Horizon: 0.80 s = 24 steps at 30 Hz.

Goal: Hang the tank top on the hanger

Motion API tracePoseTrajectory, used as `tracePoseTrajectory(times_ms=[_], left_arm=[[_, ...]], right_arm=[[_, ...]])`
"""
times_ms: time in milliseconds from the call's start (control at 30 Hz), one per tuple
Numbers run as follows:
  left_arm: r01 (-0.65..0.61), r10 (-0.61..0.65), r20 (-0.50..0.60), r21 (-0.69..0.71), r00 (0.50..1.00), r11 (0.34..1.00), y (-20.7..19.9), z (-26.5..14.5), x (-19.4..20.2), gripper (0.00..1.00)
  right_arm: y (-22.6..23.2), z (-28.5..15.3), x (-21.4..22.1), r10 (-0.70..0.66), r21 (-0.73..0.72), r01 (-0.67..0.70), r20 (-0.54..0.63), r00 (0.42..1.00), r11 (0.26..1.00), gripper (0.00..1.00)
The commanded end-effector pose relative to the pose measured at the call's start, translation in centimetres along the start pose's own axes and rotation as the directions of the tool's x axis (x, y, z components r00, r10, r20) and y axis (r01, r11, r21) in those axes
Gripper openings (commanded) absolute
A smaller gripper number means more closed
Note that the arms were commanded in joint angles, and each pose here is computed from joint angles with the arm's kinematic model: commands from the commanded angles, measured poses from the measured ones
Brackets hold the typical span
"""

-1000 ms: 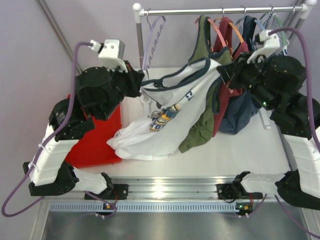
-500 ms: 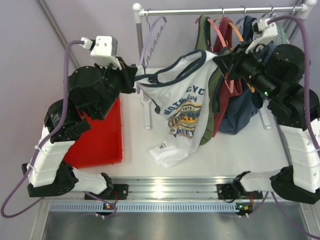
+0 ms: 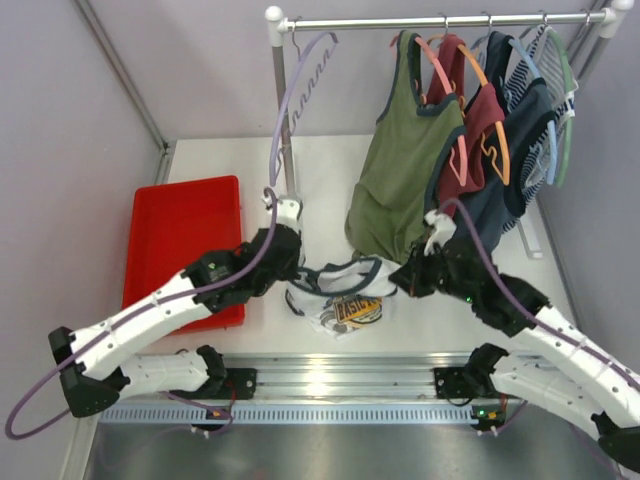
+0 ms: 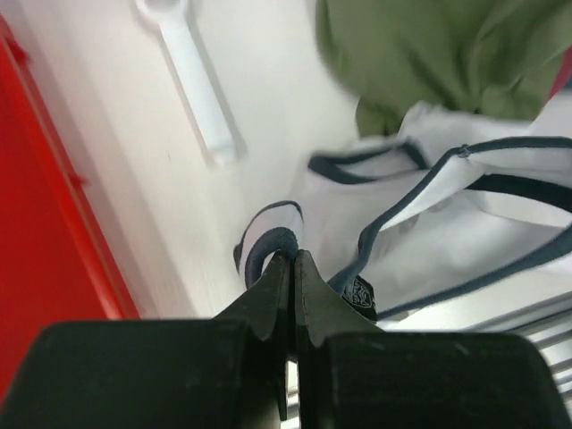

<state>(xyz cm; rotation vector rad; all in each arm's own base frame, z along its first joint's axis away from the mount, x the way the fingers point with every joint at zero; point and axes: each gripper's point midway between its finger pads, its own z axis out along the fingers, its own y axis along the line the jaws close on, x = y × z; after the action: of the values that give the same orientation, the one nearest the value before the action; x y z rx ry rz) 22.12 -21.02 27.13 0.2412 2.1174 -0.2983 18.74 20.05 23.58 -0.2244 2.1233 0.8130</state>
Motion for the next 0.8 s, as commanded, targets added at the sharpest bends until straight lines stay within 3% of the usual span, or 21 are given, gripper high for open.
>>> tracePoseTrajectory(times_ms=[0,100,167,233,400,633,767], left_arm=[[0.155,-0.148,-0.098,0.057,0.984,0.986,-1.2,2.7,6.5,0.00],[0.189,-0.176,-0.173,0.060,0.969,0.980,-1.3,4.5,11.1,0.06],[0.188,-0.173,-0.197,0.059,0.965,0.980,-1.3,5.1,12.4,0.15],[0.192,-0.172,-0.218,0.074,0.961,0.979,-1.7,5.3,13.0,0.23],[0.181,-0.157,-0.211,0.097,0.965,0.979,-2.0,5.1,12.6,0.32],[0.155,-0.118,-0.176,0.211,0.977,0.965,-2.5,2.4,10.6,0.36],[0.088,-0.046,-0.125,0.356,0.991,0.930,-3.2,-0.6,9.4,0.37]], right_arm=[[0.6,1.8,5.6,0.121,-0.053,-0.123,-0.048,0.992,0.991,0.00],[0.2,2.6,9.7,0.143,-0.031,-0.147,-0.097,0.985,0.989,0.00],[-0.9,3.0,12.7,0.139,0.001,-0.140,-0.147,0.979,0.990,0.01],[-1.5,3.2,14.0,0.141,0.020,-0.140,-0.164,0.976,0.990,0.09],[-1.7,3.1,13.7,0.116,0.038,-0.111,-0.163,0.980,0.993,0.34],[-1.5,2.6,12.4,0.078,0.045,-0.072,-0.145,0.986,0.996,0.48],[-1.3,2.3,11.6,0.063,0.047,-0.057,-0.132,0.989,0.997,0.51]])
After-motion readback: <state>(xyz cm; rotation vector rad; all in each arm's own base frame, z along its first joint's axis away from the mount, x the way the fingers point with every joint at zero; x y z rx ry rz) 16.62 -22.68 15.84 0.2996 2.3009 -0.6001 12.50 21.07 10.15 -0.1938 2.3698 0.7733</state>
